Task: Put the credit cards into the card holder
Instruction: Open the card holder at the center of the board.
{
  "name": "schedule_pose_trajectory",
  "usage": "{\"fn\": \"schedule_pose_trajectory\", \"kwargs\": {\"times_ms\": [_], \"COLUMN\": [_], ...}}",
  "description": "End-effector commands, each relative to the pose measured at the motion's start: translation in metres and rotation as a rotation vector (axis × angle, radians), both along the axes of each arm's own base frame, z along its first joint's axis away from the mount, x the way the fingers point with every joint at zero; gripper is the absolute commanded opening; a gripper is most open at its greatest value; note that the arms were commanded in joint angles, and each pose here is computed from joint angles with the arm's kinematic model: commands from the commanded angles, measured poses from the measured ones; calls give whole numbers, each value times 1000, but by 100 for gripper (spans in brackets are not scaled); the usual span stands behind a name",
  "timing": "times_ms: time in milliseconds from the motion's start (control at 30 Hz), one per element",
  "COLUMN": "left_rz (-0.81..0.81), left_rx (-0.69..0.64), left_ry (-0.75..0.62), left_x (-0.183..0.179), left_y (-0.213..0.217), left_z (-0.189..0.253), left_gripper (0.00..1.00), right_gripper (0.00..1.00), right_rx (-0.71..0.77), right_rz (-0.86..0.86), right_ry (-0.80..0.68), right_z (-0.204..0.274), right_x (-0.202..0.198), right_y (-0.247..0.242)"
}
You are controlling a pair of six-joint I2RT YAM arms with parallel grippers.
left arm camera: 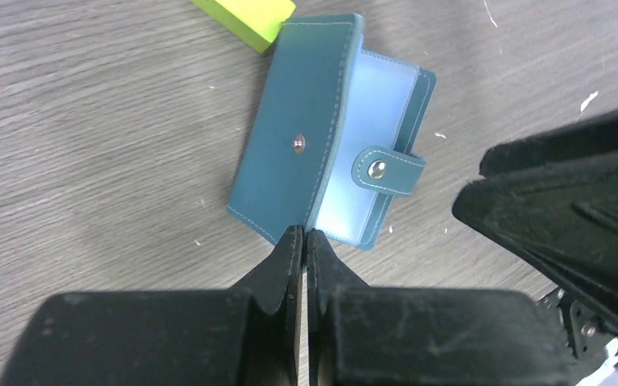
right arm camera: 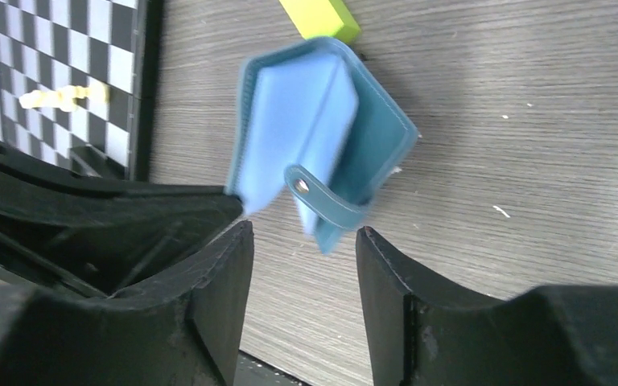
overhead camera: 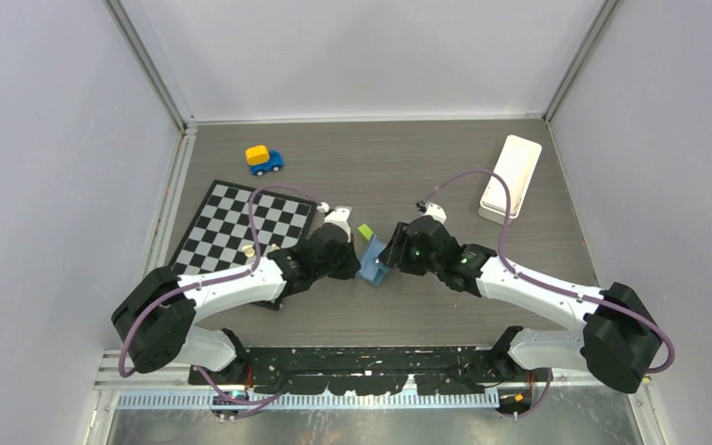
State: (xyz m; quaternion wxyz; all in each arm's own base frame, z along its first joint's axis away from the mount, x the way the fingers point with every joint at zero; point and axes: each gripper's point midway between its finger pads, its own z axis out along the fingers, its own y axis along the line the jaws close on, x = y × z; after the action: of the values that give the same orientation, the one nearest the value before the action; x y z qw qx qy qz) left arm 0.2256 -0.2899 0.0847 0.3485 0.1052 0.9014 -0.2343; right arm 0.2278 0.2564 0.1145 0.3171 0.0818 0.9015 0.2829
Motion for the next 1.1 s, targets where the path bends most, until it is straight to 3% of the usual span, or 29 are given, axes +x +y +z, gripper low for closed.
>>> {"fn": "schedule_pose_trajectory", "kwargs": {"times_ms": [0, 467, 700, 767, 1067], "left_rz": [69, 82, 90, 105, 179], "left_rx": [-168, -190, -211, -205, -171], "left_ry": [44, 55, 60, 61, 95], "left_x": [7, 8, 10, 11, 22], "left_y": [0, 7, 8, 13, 44], "left_z": [9, 13, 16, 14, -3], "left_gripper": [0, 0, 0, 0, 0], "right_gripper": [58, 70, 70, 64, 18], "right_rx": [-78, -184, -322, -352, -388], "right_rz": [19, 60, -49, -75, -95], "right_ry": [-17, -50, -42, -41, -24], "right_z": [-11, -35, -54, -57, -66], "right_x": [3, 22, 39, 40, 34], "right_y": [-2, 30, 15, 8, -6]}}
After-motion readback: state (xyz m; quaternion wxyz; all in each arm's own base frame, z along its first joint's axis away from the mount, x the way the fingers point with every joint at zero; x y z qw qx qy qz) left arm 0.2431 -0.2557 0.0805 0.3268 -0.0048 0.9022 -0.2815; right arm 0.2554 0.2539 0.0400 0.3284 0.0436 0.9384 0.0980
